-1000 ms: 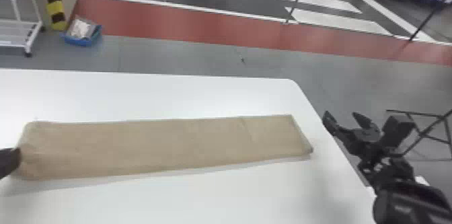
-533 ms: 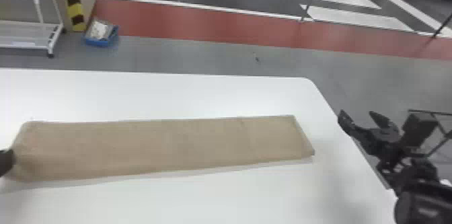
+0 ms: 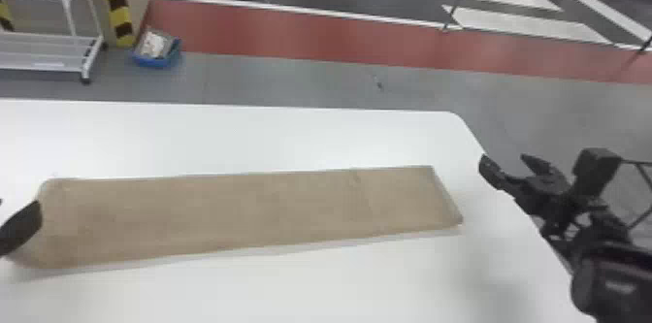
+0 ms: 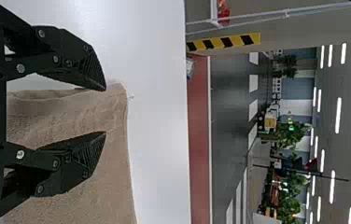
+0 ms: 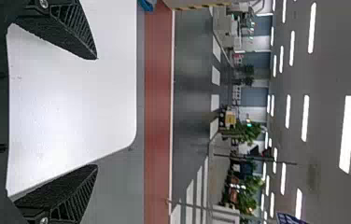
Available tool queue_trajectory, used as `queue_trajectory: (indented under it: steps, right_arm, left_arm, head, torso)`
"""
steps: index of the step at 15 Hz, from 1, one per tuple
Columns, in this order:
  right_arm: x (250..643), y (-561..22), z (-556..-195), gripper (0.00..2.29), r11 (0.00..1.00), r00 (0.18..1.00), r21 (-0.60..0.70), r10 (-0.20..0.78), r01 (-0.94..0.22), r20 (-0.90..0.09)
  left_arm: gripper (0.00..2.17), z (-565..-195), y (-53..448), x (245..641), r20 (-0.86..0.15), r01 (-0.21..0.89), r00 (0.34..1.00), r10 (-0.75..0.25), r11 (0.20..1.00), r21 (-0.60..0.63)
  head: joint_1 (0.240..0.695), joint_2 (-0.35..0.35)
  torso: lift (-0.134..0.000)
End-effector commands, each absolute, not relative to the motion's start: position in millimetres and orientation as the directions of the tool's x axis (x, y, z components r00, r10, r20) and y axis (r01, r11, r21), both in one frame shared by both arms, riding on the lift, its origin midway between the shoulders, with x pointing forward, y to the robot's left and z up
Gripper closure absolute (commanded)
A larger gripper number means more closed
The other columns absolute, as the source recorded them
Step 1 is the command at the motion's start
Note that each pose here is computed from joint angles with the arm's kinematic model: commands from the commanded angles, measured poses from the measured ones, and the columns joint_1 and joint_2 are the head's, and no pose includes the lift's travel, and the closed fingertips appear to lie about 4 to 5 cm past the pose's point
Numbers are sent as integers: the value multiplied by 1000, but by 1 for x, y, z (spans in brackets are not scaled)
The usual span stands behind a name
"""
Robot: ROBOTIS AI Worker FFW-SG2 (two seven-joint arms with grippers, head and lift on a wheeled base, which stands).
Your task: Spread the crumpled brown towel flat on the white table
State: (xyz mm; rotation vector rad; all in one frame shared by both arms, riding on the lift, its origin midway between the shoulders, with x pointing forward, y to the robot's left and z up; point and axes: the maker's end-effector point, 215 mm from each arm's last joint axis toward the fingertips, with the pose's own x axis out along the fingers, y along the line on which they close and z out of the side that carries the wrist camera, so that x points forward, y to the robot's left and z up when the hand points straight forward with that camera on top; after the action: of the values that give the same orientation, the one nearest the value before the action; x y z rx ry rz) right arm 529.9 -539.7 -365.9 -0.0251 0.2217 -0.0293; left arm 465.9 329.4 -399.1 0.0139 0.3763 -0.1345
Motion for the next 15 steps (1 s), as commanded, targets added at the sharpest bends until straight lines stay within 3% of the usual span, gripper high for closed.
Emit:
queue_trajectory:
  steps: [1,5,7,9,12,15]
  right_arm:
    - [540,-525,-377,53,999,949,13,46,-44,-313]
    - [551,-498,-389,87,986,872,88,169,-145,-460]
    - [546,-487,-399,110,973,831,161,223,-163,-510]
    - [541,-485,-405,130,966,801,199,249,-165,-545]
    - [532,-477,-422,164,954,741,255,286,-158,-608]
    - [530,-470,-426,174,949,728,264,305,-175,-614]
  left_arm:
    - [33,-376,344,484,-321,112,941,-109,994,-9]
    - [33,-371,368,522,-332,83,939,-85,996,-21]
    - [36,-398,363,521,-466,93,877,-117,993,-74]
    - [33,-406,355,520,-520,102,841,-146,988,-112]
    - [36,-448,347,506,-692,69,697,-187,978,-195]
    - [36,-453,338,503,-721,72,655,-225,969,-237]
  head:
    - [695,-236]
    - [695,-174]
    - [695,-140]
    - [695,-127]
    - [695,-131]
    - [695,-138]
  torso:
    - [-124]
    - [-124]
    - [-124]
    - [-124]
    - [-124]
    - [-124]
